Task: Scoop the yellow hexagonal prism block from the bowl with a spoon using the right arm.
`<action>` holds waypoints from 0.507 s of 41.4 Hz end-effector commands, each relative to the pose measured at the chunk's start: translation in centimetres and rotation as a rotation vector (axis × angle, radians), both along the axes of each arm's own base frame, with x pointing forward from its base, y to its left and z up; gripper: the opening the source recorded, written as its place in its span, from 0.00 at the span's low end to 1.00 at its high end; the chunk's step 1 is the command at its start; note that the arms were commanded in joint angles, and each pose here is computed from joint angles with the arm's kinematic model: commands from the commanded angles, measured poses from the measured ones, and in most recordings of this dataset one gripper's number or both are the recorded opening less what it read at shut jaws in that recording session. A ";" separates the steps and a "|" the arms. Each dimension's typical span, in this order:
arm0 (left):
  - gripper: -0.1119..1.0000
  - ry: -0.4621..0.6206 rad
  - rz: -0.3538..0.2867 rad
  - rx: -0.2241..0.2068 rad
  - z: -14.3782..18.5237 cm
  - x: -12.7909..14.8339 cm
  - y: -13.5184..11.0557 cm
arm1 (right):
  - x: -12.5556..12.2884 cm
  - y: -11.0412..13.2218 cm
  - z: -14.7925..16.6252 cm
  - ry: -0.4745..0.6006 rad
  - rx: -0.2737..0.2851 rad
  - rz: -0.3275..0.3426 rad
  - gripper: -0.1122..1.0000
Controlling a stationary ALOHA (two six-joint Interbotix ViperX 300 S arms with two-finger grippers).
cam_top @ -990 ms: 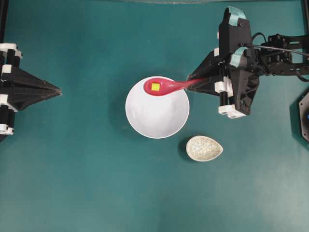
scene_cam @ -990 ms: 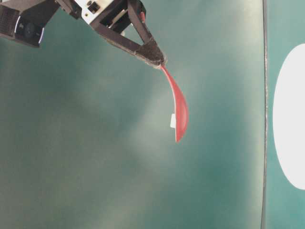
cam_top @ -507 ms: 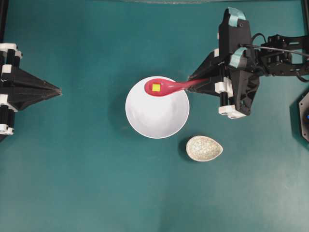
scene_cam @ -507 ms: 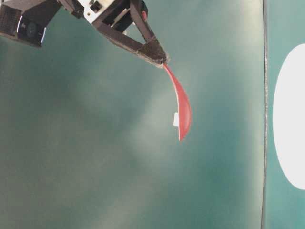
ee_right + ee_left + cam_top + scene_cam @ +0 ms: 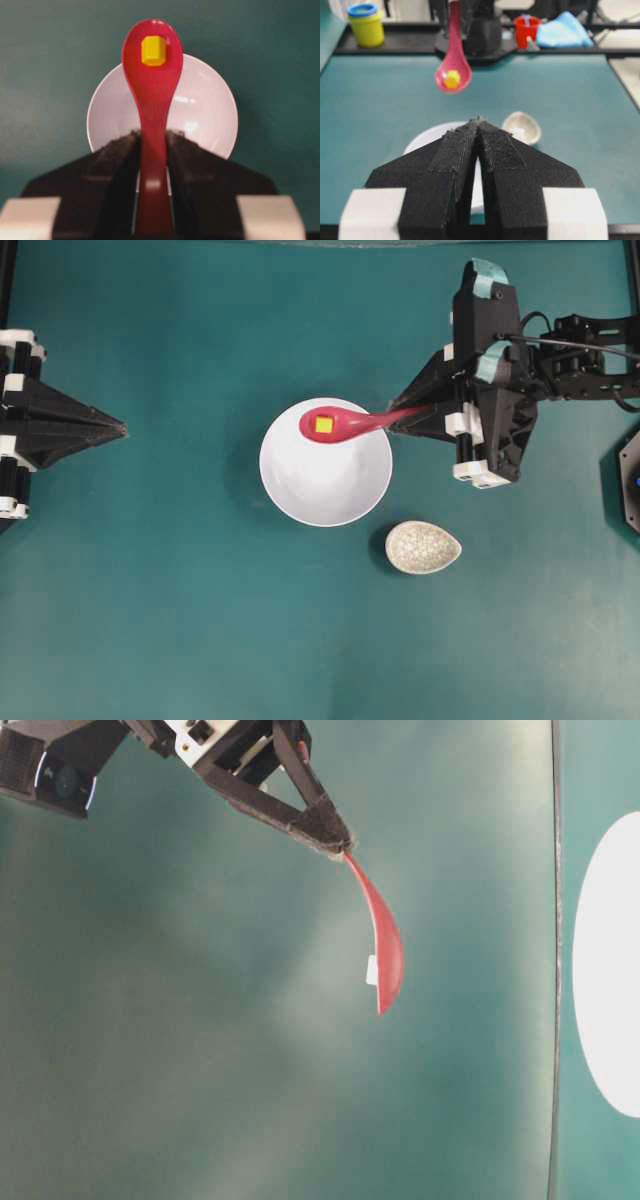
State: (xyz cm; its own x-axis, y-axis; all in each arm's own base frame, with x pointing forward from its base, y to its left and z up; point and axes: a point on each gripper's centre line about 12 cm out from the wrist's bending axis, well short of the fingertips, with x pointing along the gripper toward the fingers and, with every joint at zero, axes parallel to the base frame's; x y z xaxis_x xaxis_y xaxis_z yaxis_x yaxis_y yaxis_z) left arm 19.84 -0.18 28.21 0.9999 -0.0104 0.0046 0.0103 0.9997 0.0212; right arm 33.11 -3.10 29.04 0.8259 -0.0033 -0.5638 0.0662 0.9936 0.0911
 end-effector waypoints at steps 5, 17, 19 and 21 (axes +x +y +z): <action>0.10 -0.020 0.000 0.003 0.9 0.3 0.0 | -0.2 0.1 1.2 -0.041 -0.002 -0.001 0.32; 0.10 -0.023 -0.001 0.004 0.9 0.3 0.0 | -0.2 0.1 1.2 -0.041 -0.002 -0.001 0.32; 0.10 -0.025 -0.001 0.004 1.0 0.3 0.0 | -0.2 0.1 1.2 -0.041 -0.002 -0.001 0.32; 0.10 -0.025 -0.001 0.004 0.9 0.3 0.0 | -0.2 0.1 1.2 -0.040 -0.001 -0.001 0.32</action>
State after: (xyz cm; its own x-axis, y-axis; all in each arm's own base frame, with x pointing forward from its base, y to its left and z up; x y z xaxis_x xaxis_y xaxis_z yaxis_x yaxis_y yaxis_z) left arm 19.84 -0.18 28.21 0.9999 -0.0104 0.0046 0.0103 0.9997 0.0212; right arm 33.12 -3.05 29.04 0.8259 -0.0020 -0.5638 0.0646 0.9937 0.0911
